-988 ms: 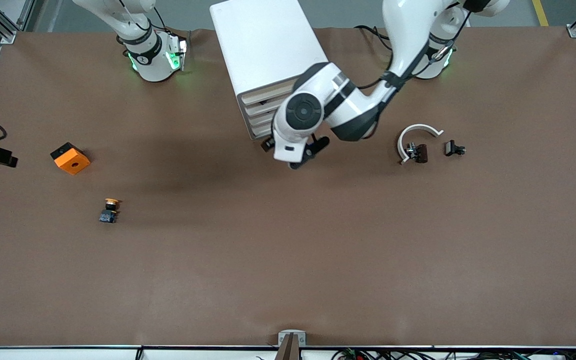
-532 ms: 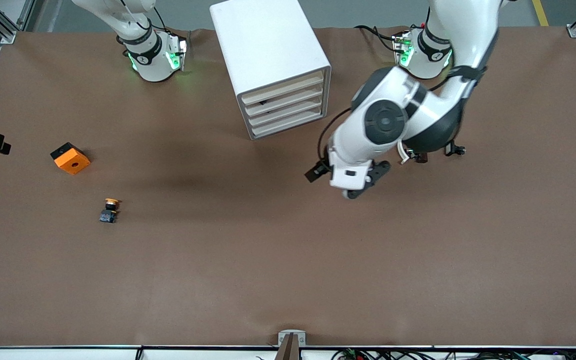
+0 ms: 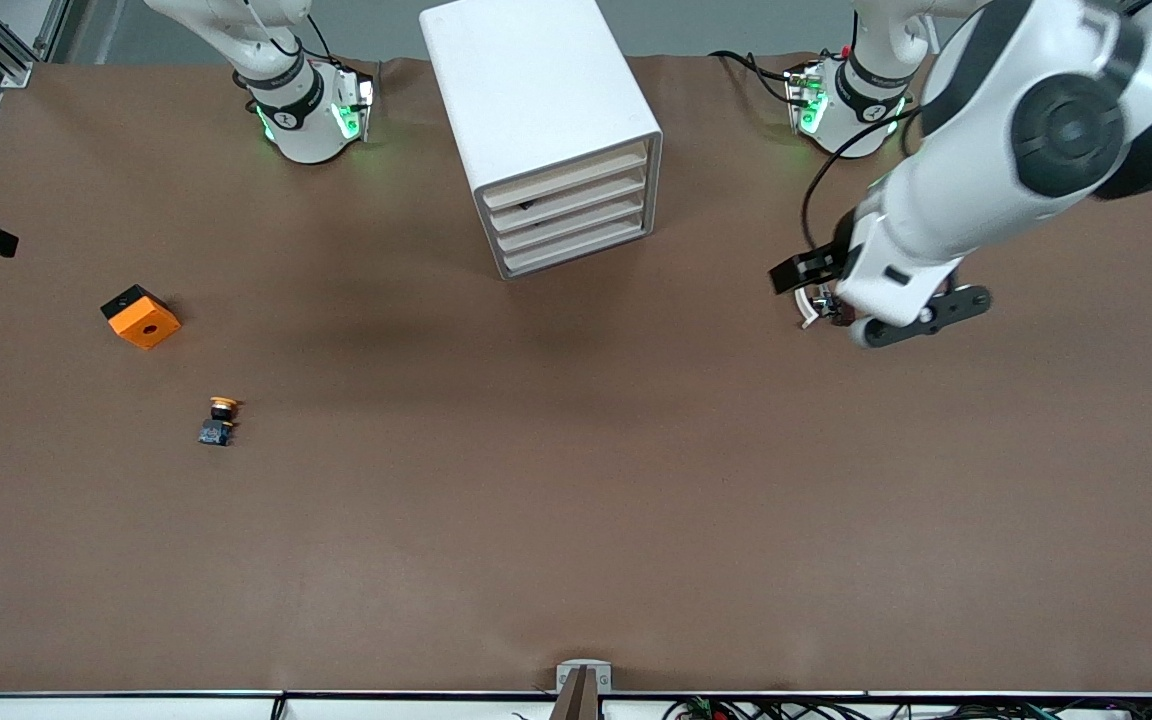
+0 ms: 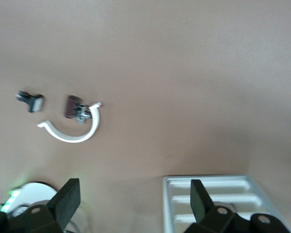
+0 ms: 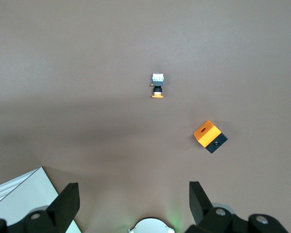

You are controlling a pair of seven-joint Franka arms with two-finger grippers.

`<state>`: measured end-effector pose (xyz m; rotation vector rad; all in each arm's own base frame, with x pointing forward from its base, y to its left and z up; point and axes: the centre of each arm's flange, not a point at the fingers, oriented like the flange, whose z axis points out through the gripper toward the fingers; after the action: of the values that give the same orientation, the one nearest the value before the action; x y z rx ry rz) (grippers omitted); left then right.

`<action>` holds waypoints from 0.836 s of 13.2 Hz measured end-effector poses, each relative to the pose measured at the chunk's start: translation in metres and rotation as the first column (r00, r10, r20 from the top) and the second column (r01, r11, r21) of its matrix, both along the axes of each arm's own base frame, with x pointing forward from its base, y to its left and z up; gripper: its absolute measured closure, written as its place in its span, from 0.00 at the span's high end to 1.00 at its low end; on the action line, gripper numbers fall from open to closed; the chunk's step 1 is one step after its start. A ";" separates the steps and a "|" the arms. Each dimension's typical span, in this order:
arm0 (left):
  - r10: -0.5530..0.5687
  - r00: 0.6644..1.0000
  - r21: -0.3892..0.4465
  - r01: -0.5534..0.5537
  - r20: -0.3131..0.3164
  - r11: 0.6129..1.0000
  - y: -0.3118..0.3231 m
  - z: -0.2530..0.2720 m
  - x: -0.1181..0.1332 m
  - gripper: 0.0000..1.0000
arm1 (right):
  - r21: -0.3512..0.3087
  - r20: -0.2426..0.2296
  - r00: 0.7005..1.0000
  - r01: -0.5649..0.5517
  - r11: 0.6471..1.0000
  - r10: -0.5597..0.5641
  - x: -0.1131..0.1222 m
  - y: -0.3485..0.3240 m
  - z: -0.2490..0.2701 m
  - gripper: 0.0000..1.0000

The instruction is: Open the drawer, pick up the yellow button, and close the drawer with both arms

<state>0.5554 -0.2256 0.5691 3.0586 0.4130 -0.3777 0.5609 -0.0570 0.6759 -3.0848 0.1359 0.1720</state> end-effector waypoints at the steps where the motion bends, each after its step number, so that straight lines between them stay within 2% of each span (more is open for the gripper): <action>1: -0.039 0.999 -0.001 0.039 0.001 0.999 0.017 0.009 -0.004 1.00 | 0.000 -0.002 1.000 0.000 1.000 0.000 -0.002 0.001 -0.002 1.00; 3: -0.120 0.993 -0.003 0.120 0.005 0.993 0.061 0.022 -0.014 1.00 | -0.002 0.021 1.000 -0.010 1.000 0.010 -0.007 0.008 -0.008 1.00; 5: -0.191 0.981 -0.016 0.192 0.017 0.981 0.112 0.032 -0.033 1.00 | -0.011 0.051 0.998 -0.035 0.999 0.035 -0.021 0.024 -0.012 1.00; 8: -0.257 0.965 -0.056 0.260 0.053 0.964 0.188 0.033 -0.055 1.00 | -0.014 0.060 0.998 -0.029 0.999 0.030 -0.043 0.024 -0.013 1.00; 11: -0.260 0.959 -0.038 0.265 0.111 0.964 0.202 0.006 -0.050 1.00 | -0.009 0.060 0.998 0.006 1.000 -0.005 -0.046 0.004 -0.017 1.00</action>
<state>0.5052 -0.0240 0.5756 3.0684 -0.0091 -0.2285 0.5144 -0.0534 0.6591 -3.0943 0.1432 0.0780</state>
